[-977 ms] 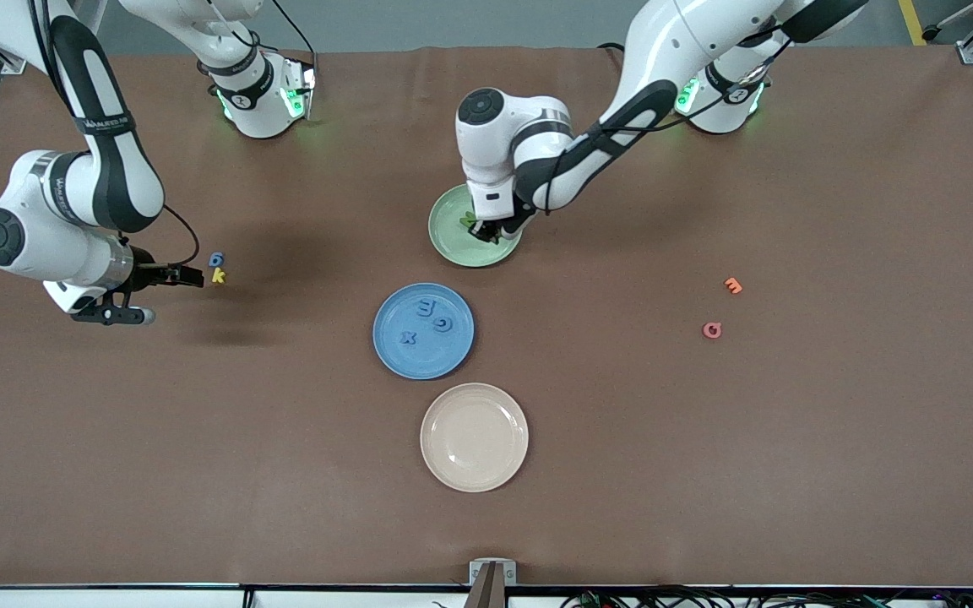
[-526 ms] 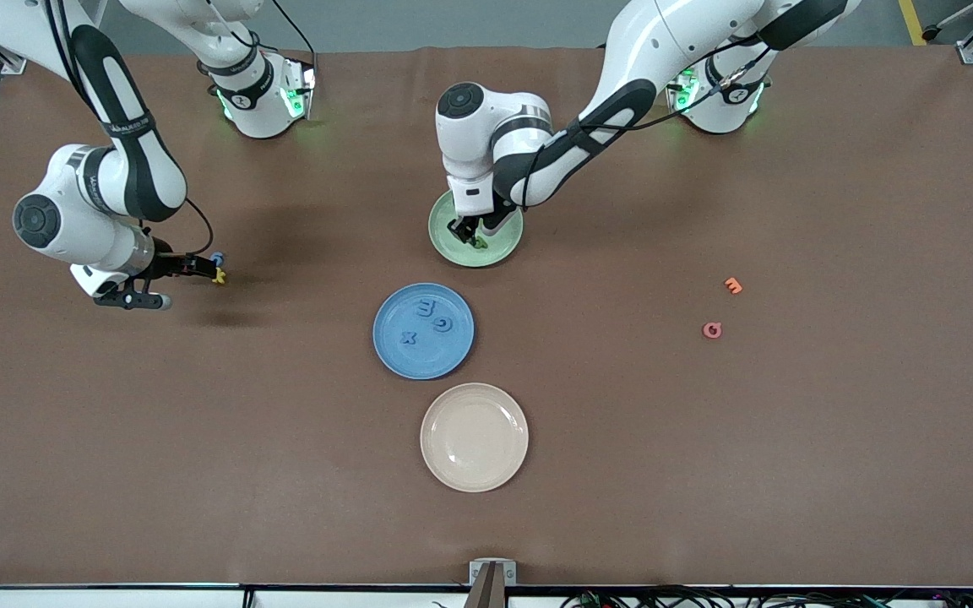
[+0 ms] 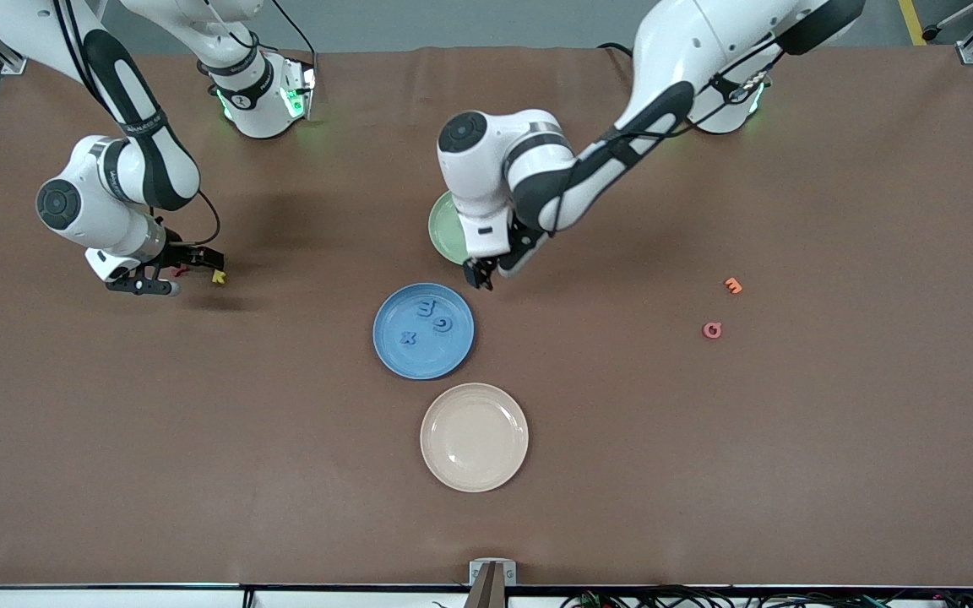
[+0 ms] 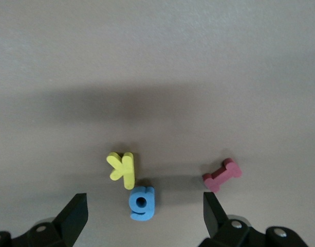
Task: Sort letters by color into matching plates
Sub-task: 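Withdraw the left gripper while the right gripper grasps the blue g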
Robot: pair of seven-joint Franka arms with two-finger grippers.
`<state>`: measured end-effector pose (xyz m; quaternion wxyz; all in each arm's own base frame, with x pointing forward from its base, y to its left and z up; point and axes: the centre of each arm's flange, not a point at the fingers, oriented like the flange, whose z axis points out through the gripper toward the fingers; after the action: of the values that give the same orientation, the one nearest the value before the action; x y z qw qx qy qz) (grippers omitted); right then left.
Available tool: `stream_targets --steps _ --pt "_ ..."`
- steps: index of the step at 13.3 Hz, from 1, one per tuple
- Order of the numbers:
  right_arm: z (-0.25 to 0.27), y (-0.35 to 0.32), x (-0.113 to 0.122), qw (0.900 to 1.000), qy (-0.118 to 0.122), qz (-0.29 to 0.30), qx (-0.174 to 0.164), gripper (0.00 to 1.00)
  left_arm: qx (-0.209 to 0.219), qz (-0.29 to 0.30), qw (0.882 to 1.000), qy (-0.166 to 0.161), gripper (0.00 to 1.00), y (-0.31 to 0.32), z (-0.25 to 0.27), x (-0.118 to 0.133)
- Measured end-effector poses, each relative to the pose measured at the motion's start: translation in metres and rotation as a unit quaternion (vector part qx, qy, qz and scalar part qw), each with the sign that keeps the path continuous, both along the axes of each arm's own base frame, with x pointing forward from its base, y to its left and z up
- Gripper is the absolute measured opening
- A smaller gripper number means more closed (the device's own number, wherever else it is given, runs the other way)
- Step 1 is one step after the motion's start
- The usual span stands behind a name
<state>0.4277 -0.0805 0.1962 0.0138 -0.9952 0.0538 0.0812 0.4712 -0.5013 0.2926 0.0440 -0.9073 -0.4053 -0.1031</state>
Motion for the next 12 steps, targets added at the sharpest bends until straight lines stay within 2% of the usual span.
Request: stream_targets --steps 3,5,8,12 --pt "-0.003 -0.009 -0.006 1.000 0.000 -0.010 0.000 0.99 0.016 -0.042 0.999 0.007 1.00 0.070 0.036 0.085" --pt "-0.003 -0.009 -0.007 1.000 0.001 -0.011 0.000 0.99 0.028 -0.077 0.996 0.017 1.00 0.114 0.047 0.121" --pt "-0.003 -0.009 -0.007 1.000 0.000 -0.010 0.000 0.99 0.041 -0.121 0.991 0.030 1.00 0.179 0.058 0.160" --pt "-0.003 -0.005 -0.006 1.000 0.000 -0.005 0.001 1.00 0.052 -0.178 0.982 0.046 1.00 0.245 0.067 0.193"
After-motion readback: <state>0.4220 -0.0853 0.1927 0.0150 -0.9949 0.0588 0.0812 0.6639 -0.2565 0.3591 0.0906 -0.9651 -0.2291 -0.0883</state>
